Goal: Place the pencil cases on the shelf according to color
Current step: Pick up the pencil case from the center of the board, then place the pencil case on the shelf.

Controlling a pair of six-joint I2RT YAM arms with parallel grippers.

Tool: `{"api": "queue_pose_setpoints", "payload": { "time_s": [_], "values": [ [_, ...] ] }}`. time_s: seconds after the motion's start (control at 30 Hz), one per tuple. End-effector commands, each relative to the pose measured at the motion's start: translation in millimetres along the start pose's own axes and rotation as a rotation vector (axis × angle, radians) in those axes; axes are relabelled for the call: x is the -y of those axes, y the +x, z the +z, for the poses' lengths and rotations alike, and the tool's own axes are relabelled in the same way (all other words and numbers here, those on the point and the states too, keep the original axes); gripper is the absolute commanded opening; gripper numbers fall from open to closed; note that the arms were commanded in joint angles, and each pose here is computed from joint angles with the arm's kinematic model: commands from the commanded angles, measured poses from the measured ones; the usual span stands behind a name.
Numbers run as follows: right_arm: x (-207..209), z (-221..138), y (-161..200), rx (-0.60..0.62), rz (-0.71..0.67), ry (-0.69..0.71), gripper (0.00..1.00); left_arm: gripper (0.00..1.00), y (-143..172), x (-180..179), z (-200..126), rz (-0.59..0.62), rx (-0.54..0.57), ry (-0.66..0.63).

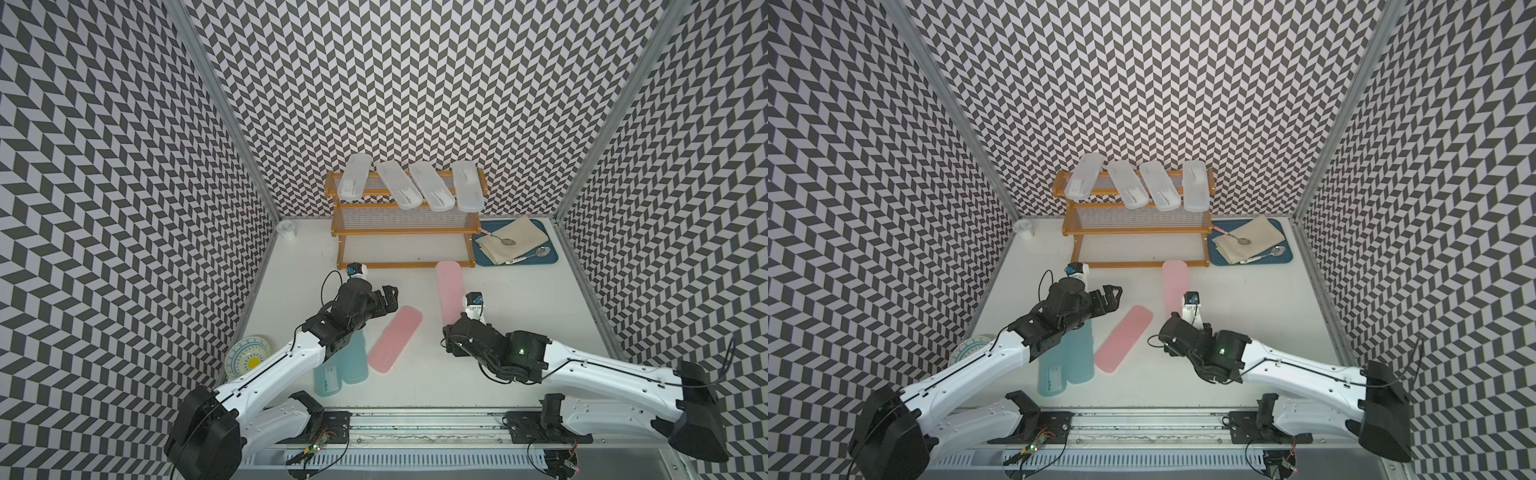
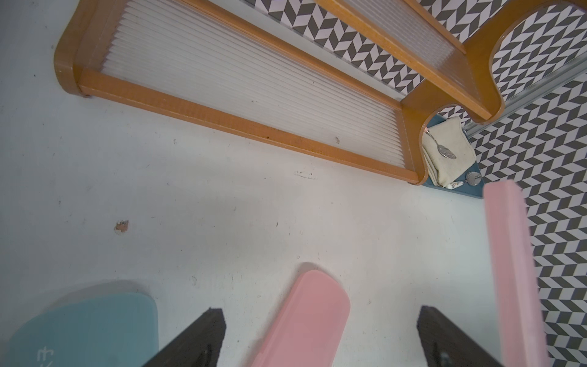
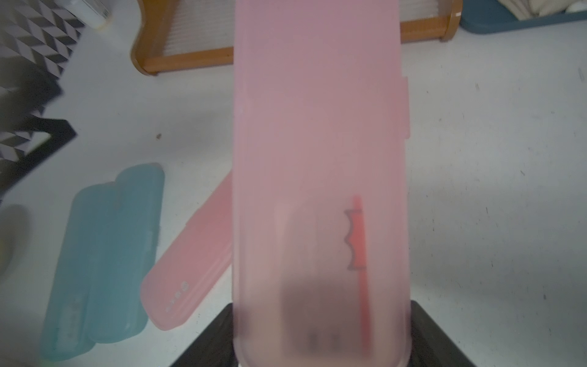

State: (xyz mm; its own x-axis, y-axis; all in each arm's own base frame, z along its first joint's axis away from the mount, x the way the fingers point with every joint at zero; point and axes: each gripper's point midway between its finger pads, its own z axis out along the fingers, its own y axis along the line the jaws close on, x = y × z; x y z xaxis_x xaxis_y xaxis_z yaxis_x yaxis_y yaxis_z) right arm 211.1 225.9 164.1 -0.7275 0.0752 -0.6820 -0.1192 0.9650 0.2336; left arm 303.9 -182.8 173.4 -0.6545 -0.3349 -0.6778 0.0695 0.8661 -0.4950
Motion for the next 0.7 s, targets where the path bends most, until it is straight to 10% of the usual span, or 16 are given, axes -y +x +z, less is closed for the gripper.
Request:
{"api": "queue_pose_setpoints", "payload": {
  "time_s": [0.0, 0.67],
  "values": [
    [-7.4, -3.5, -43.5, 0.09, -0.041, 0.0, 0.65, 1.0, -23.0, 12.1, -2.1, 0.014, 0.047, 0.03],
    [-9.4, 99.3, -178.8, 0.118, -0.047, 0.051, 0.65, 1.0, -42.6, 7.6, 26.1, 0.036, 0.04, 0.052]
  ]
}}
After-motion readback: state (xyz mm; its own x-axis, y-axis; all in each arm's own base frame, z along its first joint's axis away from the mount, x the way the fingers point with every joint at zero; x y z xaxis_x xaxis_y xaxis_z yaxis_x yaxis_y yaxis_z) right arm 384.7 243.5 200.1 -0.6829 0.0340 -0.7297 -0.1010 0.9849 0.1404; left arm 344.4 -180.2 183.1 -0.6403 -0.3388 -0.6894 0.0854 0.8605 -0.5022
